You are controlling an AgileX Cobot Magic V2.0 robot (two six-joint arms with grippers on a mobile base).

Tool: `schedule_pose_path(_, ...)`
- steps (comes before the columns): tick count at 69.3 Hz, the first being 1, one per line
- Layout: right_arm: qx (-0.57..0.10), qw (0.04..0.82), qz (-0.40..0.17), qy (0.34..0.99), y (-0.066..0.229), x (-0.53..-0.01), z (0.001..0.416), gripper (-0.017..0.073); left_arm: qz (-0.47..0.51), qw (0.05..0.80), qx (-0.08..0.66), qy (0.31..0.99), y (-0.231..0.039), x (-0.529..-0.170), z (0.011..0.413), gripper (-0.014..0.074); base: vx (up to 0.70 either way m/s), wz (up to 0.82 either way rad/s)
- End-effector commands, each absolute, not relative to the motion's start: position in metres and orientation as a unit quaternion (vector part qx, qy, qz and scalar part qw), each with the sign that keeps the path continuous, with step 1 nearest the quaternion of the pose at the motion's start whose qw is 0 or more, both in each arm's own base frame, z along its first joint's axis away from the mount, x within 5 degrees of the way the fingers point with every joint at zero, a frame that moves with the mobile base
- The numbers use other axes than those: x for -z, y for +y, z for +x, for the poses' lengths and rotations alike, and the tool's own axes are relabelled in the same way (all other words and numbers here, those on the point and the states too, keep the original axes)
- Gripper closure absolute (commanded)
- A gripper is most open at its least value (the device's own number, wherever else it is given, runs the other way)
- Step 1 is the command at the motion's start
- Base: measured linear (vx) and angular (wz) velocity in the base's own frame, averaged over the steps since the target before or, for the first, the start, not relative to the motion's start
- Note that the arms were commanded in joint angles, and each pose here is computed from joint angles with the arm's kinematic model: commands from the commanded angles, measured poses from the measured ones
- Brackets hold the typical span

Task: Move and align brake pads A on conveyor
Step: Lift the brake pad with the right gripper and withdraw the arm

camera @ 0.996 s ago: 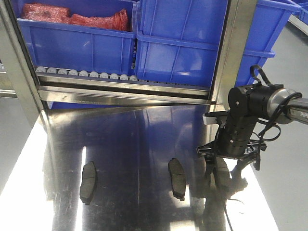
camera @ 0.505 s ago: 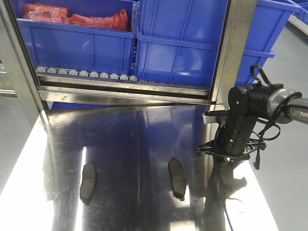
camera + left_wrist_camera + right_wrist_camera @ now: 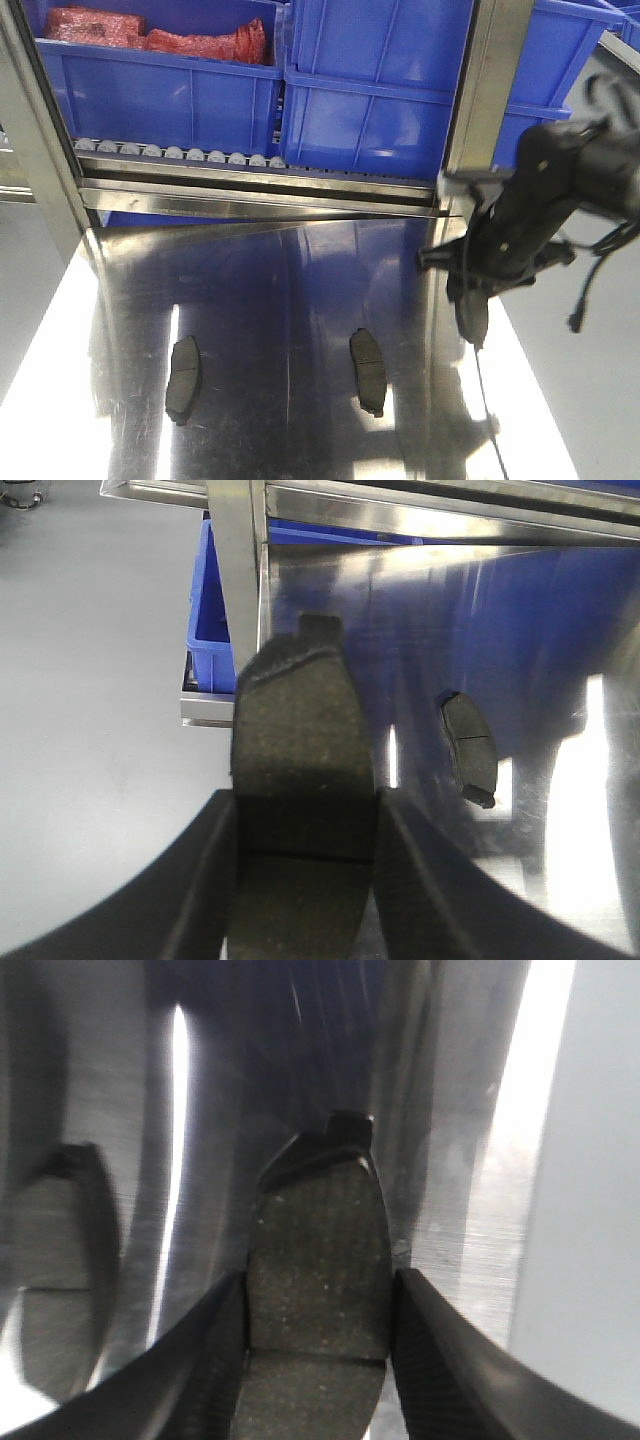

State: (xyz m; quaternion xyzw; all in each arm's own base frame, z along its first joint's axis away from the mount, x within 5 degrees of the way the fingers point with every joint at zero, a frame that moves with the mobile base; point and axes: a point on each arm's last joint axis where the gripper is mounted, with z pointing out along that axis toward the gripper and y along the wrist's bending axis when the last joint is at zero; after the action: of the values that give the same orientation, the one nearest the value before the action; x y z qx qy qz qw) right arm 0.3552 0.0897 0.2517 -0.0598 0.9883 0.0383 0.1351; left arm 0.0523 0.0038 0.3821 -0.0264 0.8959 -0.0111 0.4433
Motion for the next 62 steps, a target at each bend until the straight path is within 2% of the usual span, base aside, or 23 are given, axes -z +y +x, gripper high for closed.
schedule_pose_path(1,-0.051,0.215,-0.066,0.973,0.087,-0.304,0.340,0.0571,-0.025,0.484,0.012,0.874,0.004,-0.394,0.056,0.0600,0.00,0.00)
schedule_pose_path(13,-0.053,0.274,-0.088,0.956,0.088,-0.354,0.303,0.0571,-0.025,0.484,0.012,0.874,0.004,-0.394,0.056,0.0600,0.00,0.00)
schedule_pose_path(29,-0.064,0.349,-0.086,0.931,0.071,-0.398,0.247,0.0571,-0.025,0.484,0.012,0.874,0.004,-0.394,0.056,0.0600,0.00,0.00)
schedule_pose_path(62,-0.083,0.433,-0.081,0.894,0.037,-0.378,0.128,0.0571,-0.025,0.484,0.012,0.874,0.004,-0.394,0.056,0.0600,0.00,0.00)
